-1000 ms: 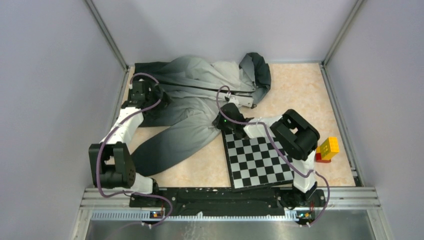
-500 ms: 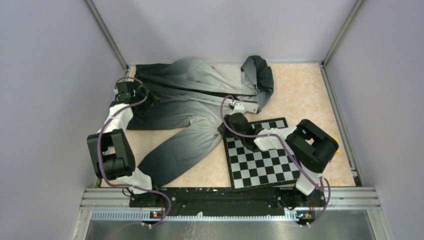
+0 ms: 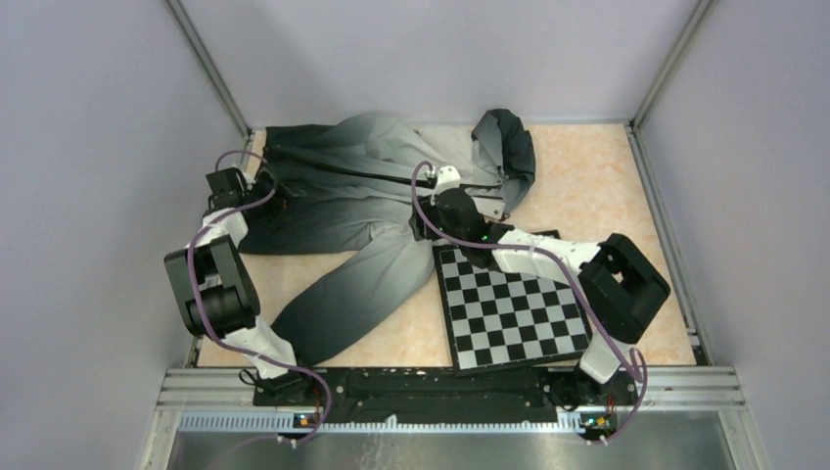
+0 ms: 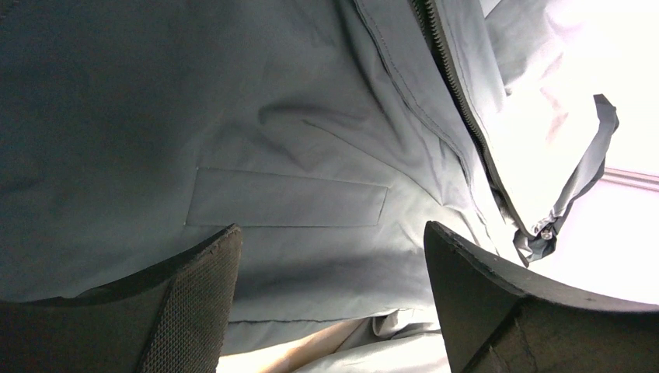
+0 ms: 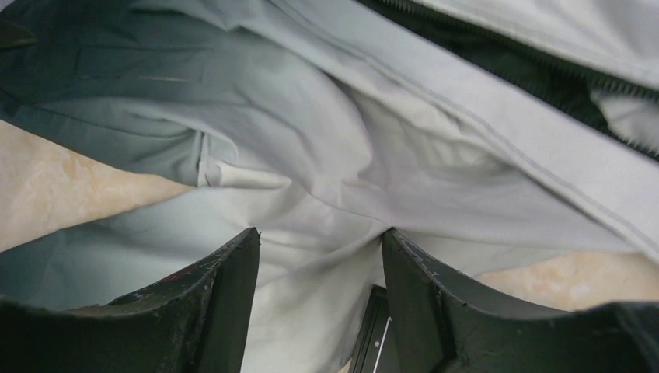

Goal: Zip up the jacket

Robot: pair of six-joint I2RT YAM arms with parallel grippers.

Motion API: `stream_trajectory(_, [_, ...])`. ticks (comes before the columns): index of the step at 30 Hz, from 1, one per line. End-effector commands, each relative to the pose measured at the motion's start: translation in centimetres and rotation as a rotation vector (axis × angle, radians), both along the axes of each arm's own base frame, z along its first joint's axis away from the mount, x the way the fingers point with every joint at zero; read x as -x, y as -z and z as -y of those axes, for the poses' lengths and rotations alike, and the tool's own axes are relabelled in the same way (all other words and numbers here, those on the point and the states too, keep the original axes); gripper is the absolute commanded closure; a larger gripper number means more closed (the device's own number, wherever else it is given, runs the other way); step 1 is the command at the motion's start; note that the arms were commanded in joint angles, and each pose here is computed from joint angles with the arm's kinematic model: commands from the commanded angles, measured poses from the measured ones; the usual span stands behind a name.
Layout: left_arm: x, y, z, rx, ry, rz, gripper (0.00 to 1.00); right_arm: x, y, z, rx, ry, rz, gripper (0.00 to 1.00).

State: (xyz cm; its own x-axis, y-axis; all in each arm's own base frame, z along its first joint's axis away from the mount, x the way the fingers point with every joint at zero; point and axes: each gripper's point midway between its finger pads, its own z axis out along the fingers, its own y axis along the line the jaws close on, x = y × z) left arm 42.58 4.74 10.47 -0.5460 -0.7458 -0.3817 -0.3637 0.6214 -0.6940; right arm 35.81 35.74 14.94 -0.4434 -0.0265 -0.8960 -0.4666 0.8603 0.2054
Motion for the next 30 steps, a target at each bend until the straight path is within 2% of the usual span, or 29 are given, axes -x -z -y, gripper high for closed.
stream_trajectory(1, [-3.2,-3.8,-1.5,-0.09,0.028,0.154,0.12,-3.3,-5.3,-4.8,-0.019,-0.084,0.163,0.38])
stream_trajectory(5, [-4.8,-3.4,-2.8,-0.125,0.017,0.122,0.15,-5.8,-5.5,-7.8,-0.028,-0.1,0.188,0.38])
stream_trajectory(8, [-5.6,-2.8,-2.8,-0.099,0.006,0.143,0.19,-6.9,-5.8,-10.3,-0.053,-0.163,0.246,0.37])
stream_trajectory(9, [-6.0,-2.5,-2.8,-0.082,0.0,0.144,0.23,-7.3,-5.6,-11.2,-0.057,-0.185,0.256,0.37])
stream_trajectory(12, [-7.5,-1.8,-2.7,-0.007,-0.033,0.179,0.45,-8.1,-4.1,-14.0,-0.055,-0.252,0.23,0.4])
stream_trajectory(14, [-8.3,-1.8,-2.8,0.037,-0.087,0.206,0.5,-8.3,-2.1,-14.7,-0.056,-0.272,0.198,0.41])
stream_trajectory(17, [-8.7,-1.0,-4.3,0.064,-0.239,0.201,0.44,-8.4,-0.4,-15.0,-0.031,-0.289,0.191,0.41])
stream_trajectory(19, [-9.0,-0.6,-4.9,0.084,-0.309,0.216,0.37,-8.8,-0.1,-14.4,-0.002,-0.275,0.199,0.41])
stream_trajectory(21, [-9.4,-0.2,-5.3,0.115,-0.356,0.236,0.34,-9.3,-0.2,-13.5,-0.008,-0.253,0.202,0.41])
stream_trajectory(26, [-11.5,1.5,-5.1,0.207,-0.382,0.225,0.36,-11.4,-0.2,-10.7,-0.115,-0.215,0.14,0.42])
stream_trajectory(30, [-12.7,1.7,-5.4,0.193,-0.405,0.238,0.42,-12.4,-0.1,-9.4,-0.137,-0.179,0.118,0.43])
